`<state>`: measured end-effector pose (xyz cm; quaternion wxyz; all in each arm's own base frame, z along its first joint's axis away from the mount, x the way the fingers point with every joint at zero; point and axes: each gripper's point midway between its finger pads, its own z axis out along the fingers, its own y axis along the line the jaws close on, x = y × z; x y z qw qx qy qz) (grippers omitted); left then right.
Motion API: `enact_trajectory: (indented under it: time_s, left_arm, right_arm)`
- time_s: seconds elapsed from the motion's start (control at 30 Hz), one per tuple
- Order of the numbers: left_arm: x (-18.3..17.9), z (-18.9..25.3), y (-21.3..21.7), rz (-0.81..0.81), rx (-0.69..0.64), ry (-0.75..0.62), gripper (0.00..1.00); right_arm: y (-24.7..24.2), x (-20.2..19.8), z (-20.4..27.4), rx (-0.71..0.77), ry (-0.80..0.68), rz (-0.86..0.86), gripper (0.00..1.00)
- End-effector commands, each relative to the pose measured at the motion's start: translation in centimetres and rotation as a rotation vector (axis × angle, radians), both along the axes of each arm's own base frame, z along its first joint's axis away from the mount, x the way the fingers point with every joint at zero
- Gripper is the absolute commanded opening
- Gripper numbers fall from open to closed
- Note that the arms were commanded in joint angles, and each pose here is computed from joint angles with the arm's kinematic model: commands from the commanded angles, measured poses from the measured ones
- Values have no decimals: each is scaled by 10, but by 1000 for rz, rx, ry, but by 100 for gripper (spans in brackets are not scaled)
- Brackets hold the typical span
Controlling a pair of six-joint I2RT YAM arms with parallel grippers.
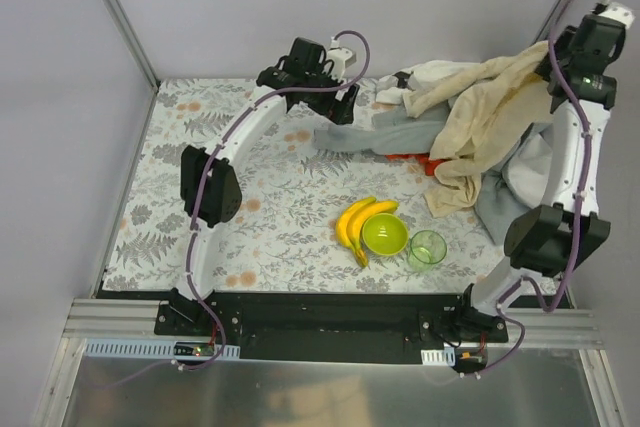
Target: Pick out a specific cloth from the pile
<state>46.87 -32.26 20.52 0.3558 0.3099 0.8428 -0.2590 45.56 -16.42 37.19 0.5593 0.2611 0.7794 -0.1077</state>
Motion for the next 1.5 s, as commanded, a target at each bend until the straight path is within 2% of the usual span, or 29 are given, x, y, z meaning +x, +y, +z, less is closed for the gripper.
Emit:
enact_trajectory:
  time_s: [0.0,0.03,0.07,0.13,0.23,0.33,0.4,0.5,0.6,0.73,0.83,1.03,1.17,1.33,1.37,1.47]
  left_arm:
    - [-2,-15,-22,-33,29,5,100]
    - [-4,-16,-26,-45,35,0,100]
    - [-5,-17,-30,-56,37,-4,100]
    - [-12,-18,-37,-87,43,-9,100]
    - [-19,-17,-41,-125,46,-12,100]
    - [-19,-13,-37,-122,62,-23,100]
    - [-17,-9,-30,-111,95,-49,100]
    - [-12,-2,-10,-81,167,-107,100]
    - [-7,7,17,-37,202,-130,100]
    - [1,13,55,43,182,-92,100]
    - [6,13,85,99,173,-64,100]
    - [13,8,128,184,195,-38,100]
    - [13,5,140,207,195,-21,100]
    - [13,-2,145,215,206,-9,100]
    - [13,-3,145,214,206,-7,100]
    - [13,-2,141,202,190,-1,100]
  right_arm:
    - [20,22,-143,132,390,99,64]
    - [14,19,-153,138,445,70,76]
    - [10,12,-161,148,503,36,83]
    - [9,5,-149,140,521,15,99]
    - [22,1,-114,92,450,57,99]
    - [40,-10,-72,-69,423,94,100]
    - [69,-19,-47,-176,400,170,100]
    - [125,-25,-30,-294,339,382,99]
    - [197,-43,-35,-368,279,719,100]
    - [298,-85,-93,-277,274,1329,99]
    - [332,-87,-135,-250,323,1501,99]
    - [371,-75,-203,-226,552,1645,99]
    - [380,-64,-250,-247,684,1659,99]
    - [374,-33,-288,-347,751,1512,96]
    - [373,-25,-290,-361,749,1481,91]
    - [362,2,-294,-462,728,1351,91]
